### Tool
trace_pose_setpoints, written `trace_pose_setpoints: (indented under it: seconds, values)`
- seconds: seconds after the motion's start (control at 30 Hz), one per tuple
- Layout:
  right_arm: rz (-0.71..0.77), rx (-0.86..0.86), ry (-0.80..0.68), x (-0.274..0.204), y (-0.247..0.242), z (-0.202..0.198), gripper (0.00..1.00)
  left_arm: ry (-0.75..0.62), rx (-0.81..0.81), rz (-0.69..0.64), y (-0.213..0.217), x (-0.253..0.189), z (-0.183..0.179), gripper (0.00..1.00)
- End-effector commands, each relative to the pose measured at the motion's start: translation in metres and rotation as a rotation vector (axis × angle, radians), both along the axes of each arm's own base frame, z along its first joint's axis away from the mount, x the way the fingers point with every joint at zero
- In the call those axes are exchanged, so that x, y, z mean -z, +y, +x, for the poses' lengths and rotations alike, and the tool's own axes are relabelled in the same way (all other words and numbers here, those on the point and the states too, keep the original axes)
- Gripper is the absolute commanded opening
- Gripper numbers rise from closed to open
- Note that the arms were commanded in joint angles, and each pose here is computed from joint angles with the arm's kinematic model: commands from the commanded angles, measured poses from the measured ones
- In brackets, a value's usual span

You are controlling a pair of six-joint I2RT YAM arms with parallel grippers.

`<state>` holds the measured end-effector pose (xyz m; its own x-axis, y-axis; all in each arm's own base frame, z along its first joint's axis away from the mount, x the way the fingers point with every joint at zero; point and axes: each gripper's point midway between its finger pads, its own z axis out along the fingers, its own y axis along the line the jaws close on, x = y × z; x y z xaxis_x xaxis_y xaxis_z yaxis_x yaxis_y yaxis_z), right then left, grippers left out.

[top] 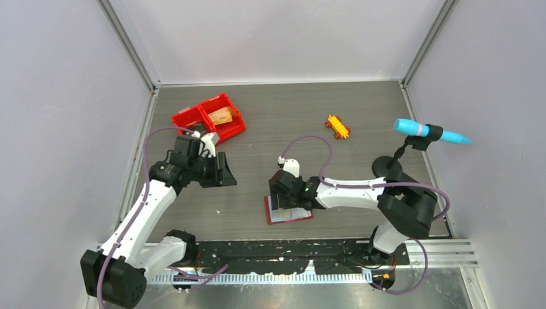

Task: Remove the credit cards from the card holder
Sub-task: Remove the credit card from the card holder.

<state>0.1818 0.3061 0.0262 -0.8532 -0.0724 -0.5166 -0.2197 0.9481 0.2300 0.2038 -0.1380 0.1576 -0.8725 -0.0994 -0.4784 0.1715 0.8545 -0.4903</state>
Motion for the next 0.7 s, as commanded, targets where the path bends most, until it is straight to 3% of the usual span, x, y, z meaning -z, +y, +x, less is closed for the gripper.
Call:
trace_pose_setpoints:
  seconds: [0.0, 0.3, 0.47, 0.67]
  values:
    - [0.144, 0.002, -0.006, -0.018, 0.018, 0.001, 0.69, 0.055, 0.040, -0.070, -0.025, 0.010, -0.005, 0.51]
    - [0.208, 0.023, -0.015, -0.025, 0.009, 0.002, 0.76, 0.164, 0.119, -0.192, -0.074, 0.037, -0.012, 0.49]
    - [0.197, 0.028, -0.026, -0.022, 0.001, 0.002, 0.66, 0.198, 0.121, -0.209, -0.081, 0.043, -0.015, 0.48]
    - [0.197, 0.025, -0.025, -0.029, 0.005, 0.000, 0.80, 0.194, 0.085, -0.161, -0.072, 0.056, -0.015, 0.49]
